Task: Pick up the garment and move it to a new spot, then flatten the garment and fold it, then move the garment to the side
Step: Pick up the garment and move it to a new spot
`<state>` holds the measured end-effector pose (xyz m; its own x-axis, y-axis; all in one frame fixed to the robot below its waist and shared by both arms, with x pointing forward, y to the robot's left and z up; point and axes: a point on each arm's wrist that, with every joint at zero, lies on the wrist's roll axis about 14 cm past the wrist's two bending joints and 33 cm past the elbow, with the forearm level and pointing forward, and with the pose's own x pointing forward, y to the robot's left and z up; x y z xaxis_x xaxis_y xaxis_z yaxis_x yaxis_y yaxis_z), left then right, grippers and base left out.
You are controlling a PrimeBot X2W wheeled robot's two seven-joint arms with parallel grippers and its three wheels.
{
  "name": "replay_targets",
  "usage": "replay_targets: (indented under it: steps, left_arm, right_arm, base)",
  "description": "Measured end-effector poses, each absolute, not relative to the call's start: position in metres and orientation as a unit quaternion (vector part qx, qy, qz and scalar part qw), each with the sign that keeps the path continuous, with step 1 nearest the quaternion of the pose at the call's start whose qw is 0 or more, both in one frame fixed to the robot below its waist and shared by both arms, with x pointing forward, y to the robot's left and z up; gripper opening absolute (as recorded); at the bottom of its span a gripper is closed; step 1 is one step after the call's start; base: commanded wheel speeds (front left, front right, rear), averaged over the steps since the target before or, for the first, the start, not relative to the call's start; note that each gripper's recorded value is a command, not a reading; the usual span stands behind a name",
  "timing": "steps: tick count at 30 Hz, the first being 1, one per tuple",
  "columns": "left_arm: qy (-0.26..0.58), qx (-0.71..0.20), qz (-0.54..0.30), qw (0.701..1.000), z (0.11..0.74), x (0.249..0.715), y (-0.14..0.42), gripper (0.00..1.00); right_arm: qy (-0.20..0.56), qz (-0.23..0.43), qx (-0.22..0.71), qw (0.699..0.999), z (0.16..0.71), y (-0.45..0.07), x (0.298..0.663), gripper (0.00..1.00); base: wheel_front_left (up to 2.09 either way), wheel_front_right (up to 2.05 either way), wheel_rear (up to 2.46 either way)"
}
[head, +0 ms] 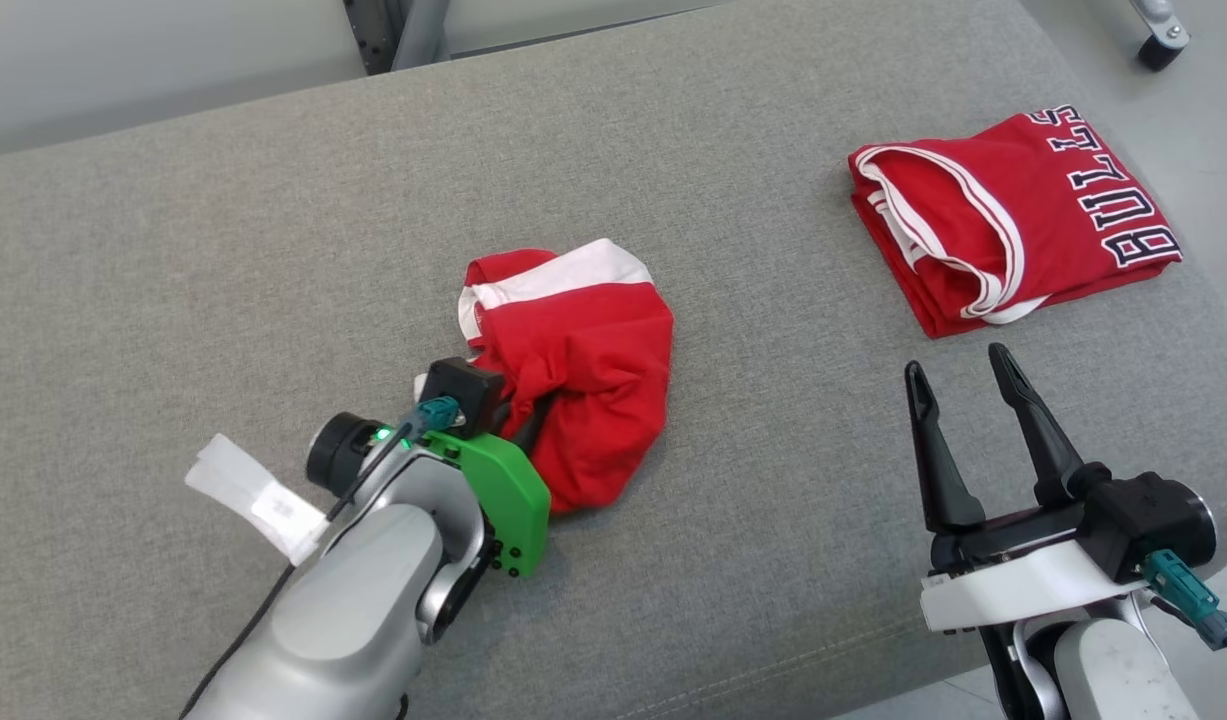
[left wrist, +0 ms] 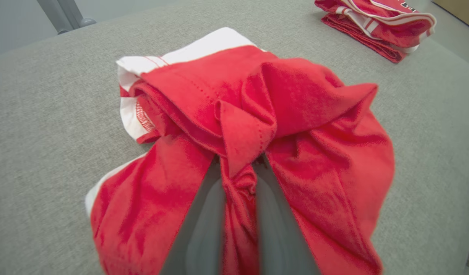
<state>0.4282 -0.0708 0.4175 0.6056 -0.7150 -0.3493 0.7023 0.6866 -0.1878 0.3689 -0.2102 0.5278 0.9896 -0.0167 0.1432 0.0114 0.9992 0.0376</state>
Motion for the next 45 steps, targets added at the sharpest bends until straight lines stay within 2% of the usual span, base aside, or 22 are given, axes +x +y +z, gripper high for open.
replay_targets:
  steps: [4, 11, 12, 13, 14, 21, 29, 35, 45]
  left_arm:
    - [0.203, 0.005, -0.364, 0.909, 0.414, 0.439, -0.046, 0.0]
    - [0.223, 0.002, -0.325, 0.919, 0.404, 0.427, -0.019, 0.0]
    - [0.223, -0.003, -0.318, 0.922, 0.404, 0.426, -0.016, 0.46]
    - [0.224, -0.007, -0.314, 0.923, 0.404, 0.424, -0.014, 0.46]
    - [0.225, -0.014, -0.307, 0.925, 0.405, 0.423, -0.012, 1.0]
    - [0.145, -0.107, -0.217, 0.959, 0.438, 0.418, 0.023, 1.0]
    - [0.086, -0.102, -0.117, 0.984, 0.459, 0.377, 0.098, 1.0]
    - [0.063, -0.094, -0.025, 0.993, 0.461, 0.342, 0.16, 1.0]
    - [0.044, -0.091, 0.021, 0.995, 0.455, 0.307, 0.195, 1.0]
  right_arm:
    - [-0.073, -0.009, 0.019, 0.997, 0.528, -0.211, 0.365, 1.0]
    - [-0.078, 0.022, 0.02, 0.997, 0.531, -0.194, 0.373, 1.0]
    - [-0.078, 0.027, 0.02, 0.996, 0.531, -0.192, 0.374, 1.0]
    - [-0.078, 0.031, 0.02, 0.996, 0.531, -0.19, 0.376, 1.0]
    - [-0.079, 0.035, 0.019, 0.996, 0.531, -0.187, 0.377, 1.0]
    - [-0.083, 0.046, 0.012, 0.995, 0.534, -0.185, 0.367, 1.0]
    - [-0.08, 0.03, -0.002, 0.996, 0.534, -0.203, 0.346, 1.0]
    - [-0.054, 0.035, -0.006, 0.998, 0.517, -0.202, 0.345, 1.0]
    - [-0.016, 0.028, 0.003, 0.999, 0.492, -0.2, 0.345, 1.0]
  base:
    - [0.0, 0.0, 0.0]
    - [0.0, 0.0, 0.0]
    - [0.0, 0.0, 0.0]
    - [0.0, 0.0, 0.0]
    - [0.0, 0.0, 0.0]
    - [0.0, 0.0, 0.0]
    - [0.0, 0.0, 0.0]
    - [0.0, 0.0, 0.0]
    - [0.0, 0.0, 0.0]
